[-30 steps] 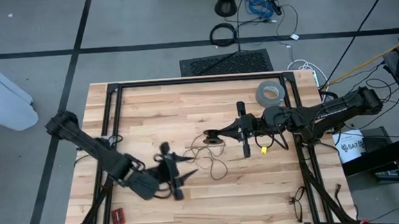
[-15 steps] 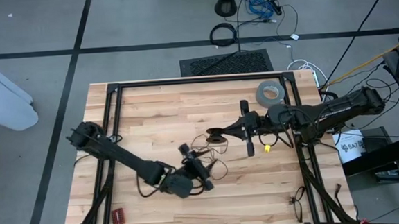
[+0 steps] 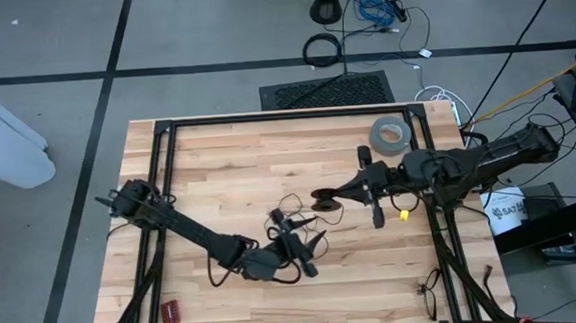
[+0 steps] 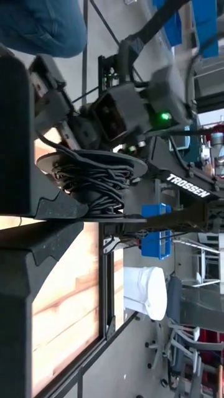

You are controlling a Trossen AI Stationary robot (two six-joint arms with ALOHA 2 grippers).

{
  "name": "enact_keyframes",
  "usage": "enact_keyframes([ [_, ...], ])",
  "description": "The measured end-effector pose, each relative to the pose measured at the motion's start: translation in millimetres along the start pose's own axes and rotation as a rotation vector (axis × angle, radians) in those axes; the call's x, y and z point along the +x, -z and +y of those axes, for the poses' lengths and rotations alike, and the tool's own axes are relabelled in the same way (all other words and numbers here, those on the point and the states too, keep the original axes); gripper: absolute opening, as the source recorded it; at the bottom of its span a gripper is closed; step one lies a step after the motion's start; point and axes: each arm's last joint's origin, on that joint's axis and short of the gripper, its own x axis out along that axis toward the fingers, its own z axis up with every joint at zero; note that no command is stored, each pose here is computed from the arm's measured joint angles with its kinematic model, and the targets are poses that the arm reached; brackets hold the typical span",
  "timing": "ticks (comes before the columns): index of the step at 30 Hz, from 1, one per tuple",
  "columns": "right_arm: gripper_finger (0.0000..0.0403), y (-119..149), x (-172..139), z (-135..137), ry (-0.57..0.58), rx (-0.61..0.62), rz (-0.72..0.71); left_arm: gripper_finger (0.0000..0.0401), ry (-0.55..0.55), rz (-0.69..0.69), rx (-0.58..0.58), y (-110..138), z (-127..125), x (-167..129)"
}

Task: Coil cords
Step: Coil the black wire onto the spool

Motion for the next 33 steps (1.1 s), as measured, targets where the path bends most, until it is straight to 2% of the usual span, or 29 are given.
enact_keyframes([
  [13, 0.0, 2, -2, 3, -0.013, -0.004, 0.02, 0.0181, 0.05, -0.029, 0.059, -2, 9, 14],
  [21, 0.0, 3, -2, 4, -0.016, -0.002, 0.029, 0.0112, 0.054, -0.013, 0.077, 0, 13, 21],
  [28, 0.0, 3, -2, 4, -0.017, -0.004, 0.037, 0.0016, 0.025, 0.036, 0.145, 6, 12, 18],
  [33, 0.0, 3, -2, 4, -0.017, 0.011, 0.035, 0.0012, 0.024, 0.091, 0.173, 14, 13, 19],
])
